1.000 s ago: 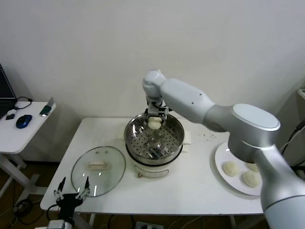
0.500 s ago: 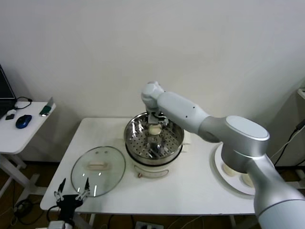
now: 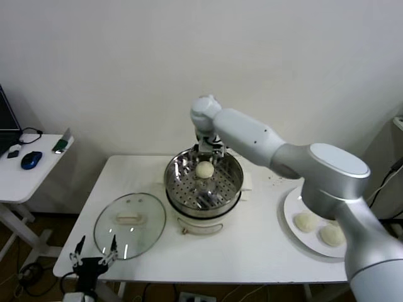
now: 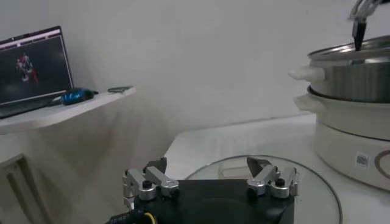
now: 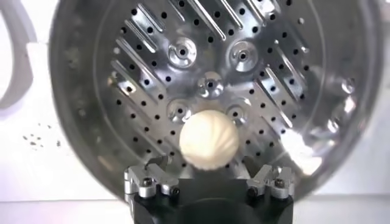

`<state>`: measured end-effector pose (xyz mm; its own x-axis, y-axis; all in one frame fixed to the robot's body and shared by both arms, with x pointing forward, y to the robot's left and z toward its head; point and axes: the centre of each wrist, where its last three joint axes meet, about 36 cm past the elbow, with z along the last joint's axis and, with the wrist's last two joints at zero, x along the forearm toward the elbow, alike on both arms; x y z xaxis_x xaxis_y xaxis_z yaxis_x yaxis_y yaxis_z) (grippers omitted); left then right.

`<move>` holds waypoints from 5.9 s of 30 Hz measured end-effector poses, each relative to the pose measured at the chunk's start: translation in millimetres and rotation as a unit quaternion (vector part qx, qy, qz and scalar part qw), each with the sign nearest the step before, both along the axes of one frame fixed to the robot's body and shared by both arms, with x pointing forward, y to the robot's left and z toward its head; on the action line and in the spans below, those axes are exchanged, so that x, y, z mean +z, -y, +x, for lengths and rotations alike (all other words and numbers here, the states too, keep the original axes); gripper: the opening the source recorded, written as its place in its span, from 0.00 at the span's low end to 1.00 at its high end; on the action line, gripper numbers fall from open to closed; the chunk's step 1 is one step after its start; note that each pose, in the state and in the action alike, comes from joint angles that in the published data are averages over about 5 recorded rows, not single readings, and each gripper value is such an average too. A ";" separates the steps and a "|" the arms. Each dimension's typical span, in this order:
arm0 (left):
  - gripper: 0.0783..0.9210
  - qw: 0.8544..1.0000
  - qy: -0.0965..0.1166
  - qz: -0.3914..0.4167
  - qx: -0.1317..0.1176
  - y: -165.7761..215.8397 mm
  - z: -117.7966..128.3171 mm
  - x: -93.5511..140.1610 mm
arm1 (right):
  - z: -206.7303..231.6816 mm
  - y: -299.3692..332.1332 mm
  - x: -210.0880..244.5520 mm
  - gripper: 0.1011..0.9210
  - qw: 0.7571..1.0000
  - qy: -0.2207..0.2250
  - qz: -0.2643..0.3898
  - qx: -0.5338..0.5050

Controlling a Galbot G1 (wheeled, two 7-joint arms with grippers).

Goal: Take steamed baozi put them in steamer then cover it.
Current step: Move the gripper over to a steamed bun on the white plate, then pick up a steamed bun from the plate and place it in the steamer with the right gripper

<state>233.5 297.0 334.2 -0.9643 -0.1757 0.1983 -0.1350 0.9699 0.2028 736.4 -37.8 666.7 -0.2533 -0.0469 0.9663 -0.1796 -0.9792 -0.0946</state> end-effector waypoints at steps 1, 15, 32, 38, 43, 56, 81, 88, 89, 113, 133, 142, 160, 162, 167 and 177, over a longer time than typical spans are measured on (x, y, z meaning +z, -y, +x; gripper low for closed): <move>0.88 1.000 0.001 0.001 -0.001 0.7 -0.3 0.9 | 1.3 8.6 7.0 0.88 1.000 -0.002 0.009 -0.012; 0.88 1.000 0.016 0.004 -0.004 -1.0 7.2 15.6 | -16.4 196.2 39.7 0.88 0.930 -0.025 0.148 -0.334; 0.88 1.000 0.017 0.013 -0.011 -1.6 12.7 20.8 | -92.7 364.0 -100.6 0.88 0.785 -0.098 0.146 -0.593; 0.88 1.000 0.013 0.015 -0.010 -1.3 11.9 18.6 | -109.3 383.7 -147.4 0.88 0.764 -0.113 0.131 -0.621; 0.88 1.000 0.010 0.016 -0.009 -1.0 11.5 16.7 | -114.2 394.1 -172.5 0.88 0.754 -0.117 0.122 -0.635; 0.88 1.000 0.005 0.018 -0.005 -2.0 9.9 12.7 | -114.0 398.5 -207.5 0.88 0.739 -0.131 0.107 -0.652; 0.88 1.000 0.001 0.018 -0.004 -2.4 7.3 8.1 | -104.5 399.9 -211.7 0.73 0.740 -0.137 0.105 -0.650; 0.88 1.000 0.000 0.015 -0.006 0.4 6.9 8.8 | -83.6 391.8 -173.8 0.71 0.741 -0.126 0.127 -0.647; 0.88 1.000 0.001 0.014 -0.007 1.5 7.2 9.4 | -78.9 389.3 -164.8 0.71 0.742 -0.123 0.132 -0.646; 0.88 0.999 0.012 0.014 -0.043 17.0 0.2 20.2 | 0.2 168.1 70.6 0.71 0.779 -0.114 0.242 -0.567; 0.88 0.998 0.014 0.022 -0.055 14.5 0.4 23.8 | -19.4 -2.5 -11.2 0.72 0.818 -0.154 0.184 -0.524; 0.88 0.998 0.009 0.025 -0.055 11.8 -1.0 21.4 | -30.6 -32.1 -57.4 0.72 0.824 -0.170 0.162 -0.516; 0.88 0.998 0.002 0.028 -0.054 11.5 -3.0 16.6 | -31.0 -37.3 -93.2 0.74 0.821 -0.170 0.159 -0.521; 0.88 0.998 0.001 0.028 -0.055 11.7 -3.2 16.3 | -30.9 -37.0 -94.0 0.75 0.820 -0.169 0.162 -0.522; 0.88 0.998 0.000 0.028 -0.055 12.0 -4.2 15.9 | -31.3 -36.4 -94.3 0.82 0.818 -0.170 0.166 -0.524; 0.88 0.998 -0.001 0.030 -0.055 10.6 -7.6 16.1 | -29.5 -23.0 -74.4 0.88 0.821 -0.168 0.166 -0.520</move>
<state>225.9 286.3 350.2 -0.9779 -0.0807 0.1928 -0.0280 0.9647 0.2620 706.9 -14.7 592.3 -0.0443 -0.2499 0.9673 -0.9725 -0.2108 -0.0990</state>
